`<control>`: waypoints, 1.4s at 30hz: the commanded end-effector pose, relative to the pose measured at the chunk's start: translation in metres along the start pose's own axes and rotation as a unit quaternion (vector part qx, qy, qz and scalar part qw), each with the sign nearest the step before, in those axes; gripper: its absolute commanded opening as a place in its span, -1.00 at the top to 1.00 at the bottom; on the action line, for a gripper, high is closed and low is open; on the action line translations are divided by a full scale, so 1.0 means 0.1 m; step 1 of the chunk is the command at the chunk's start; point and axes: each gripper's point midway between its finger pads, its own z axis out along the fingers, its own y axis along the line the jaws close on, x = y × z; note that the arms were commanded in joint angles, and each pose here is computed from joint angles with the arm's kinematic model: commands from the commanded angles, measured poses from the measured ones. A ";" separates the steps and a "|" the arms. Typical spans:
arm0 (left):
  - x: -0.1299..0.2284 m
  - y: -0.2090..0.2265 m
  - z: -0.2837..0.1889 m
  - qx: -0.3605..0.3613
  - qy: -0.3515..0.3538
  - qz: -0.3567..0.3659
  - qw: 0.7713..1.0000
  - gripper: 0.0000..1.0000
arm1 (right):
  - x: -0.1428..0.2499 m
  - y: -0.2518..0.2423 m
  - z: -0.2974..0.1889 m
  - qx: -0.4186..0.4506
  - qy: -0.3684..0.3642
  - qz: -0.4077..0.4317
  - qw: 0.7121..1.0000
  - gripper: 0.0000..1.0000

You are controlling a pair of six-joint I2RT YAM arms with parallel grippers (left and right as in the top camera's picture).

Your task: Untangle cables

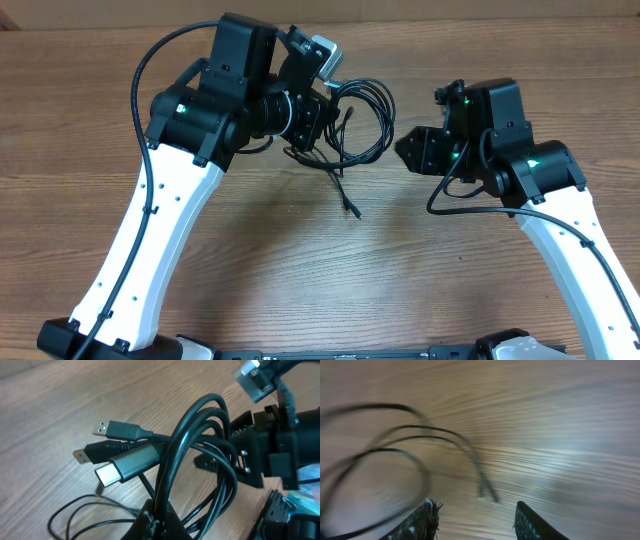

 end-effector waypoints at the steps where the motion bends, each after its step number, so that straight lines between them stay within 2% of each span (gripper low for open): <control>1: 0.02 0.14 0.04 -0.041 0.010 -0.019 0.999 0.92 | 0.00 0.43 -0.13 -0.108 0.007 -0.029 0.994 0.04; 3: 0.05 0.34 0.03 -0.096 0.016 -0.029 0.995 0.92 | 0.01 0.44 -0.13 -0.112 0.009 -0.042 0.993 0.07; 5: 0.08 0.64 -0.03 -0.185 0.012 -0.073 0.980 0.92 | 0.05 0.42 -0.13 -0.109 0.017 -0.039 0.993 0.08; 7: 0.08 0.76 -0.07 -0.221 0.003 -0.108 0.969 0.92 | 0.09 0.41 -0.13 -0.106 0.027 -0.034 0.993 0.08; 10: 0.06 0.59 0.01 -0.177 0.003 -0.113 0.978 0.92 | 0.12 0.40 -0.13 -0.104 0.032 -0.032 0.994 0.05; 13: 0.06 0.37 0.11 -0.129 0.011 -0.107 0.986 0.92 | 0.09 0.41 -0.13 -0.107 0.026 -0.034 0.993 -0.10; 16: 0.10 0.25 0.16 -0.120 0.019 -0.119 0.986 0.92 | 0.05 0.48 -0.14 -0.125 0.020 -0.040 0.991 -0.19; 21: 0.13 0.12 0.21 -0.110 0.026 -0.126 0.986 0.92 | -0.06 0.59 -0.17 -0.151 -0.003 -0.055 0.987 -0.19; 24: 0.14 0.07 0.23 -0.106 0.028 -0.123 0.986 0.92 | -0.10 0.58 -0.17 -0.148 -0.013 -0.059 0.987 -0.03; 27: 0.16 0.07 0.23 -0.107 0.031 -0.132 0.985 0.92 | -0.14 0.53 -0.15 -0.131 -0.022 -0.059 0.989 0.31; 31: 0.16 0.00 0.24 -0.087 0.035 -0.132 0.987 0.92 | -0.15 0.51 -0.15 -0.126 -0.024 -0.059 0.990 0.32; 36: 0.16 -0.24 0.26 -0.017 0.044 -0.136 0.990 0.92 | -0.14 0.50 -0.12 -0.125 -0.020 -0.057 0.990 0.20; 39: 0.16 -0.27 0.26 -0.007 0.045 -0.136 0.990 0.92 | -0.14 0.49 -0.09 -0.124 -0.016 -0.055 0.991 0.22; 41: 0.16 -0.26 0.25 -0.011 0.044 -0.136 0.990 0.92 | -0.14 0.48 -0.07 -0.123 -0.014 -0.054 0.991 0.42; 42: 0.16 -0.26 0.25 -0.011 0.044 -0.133 0.990 0.92 | -0.13 0.48 -0.07 -0.123 -0.013 -0.054 0.991 0.60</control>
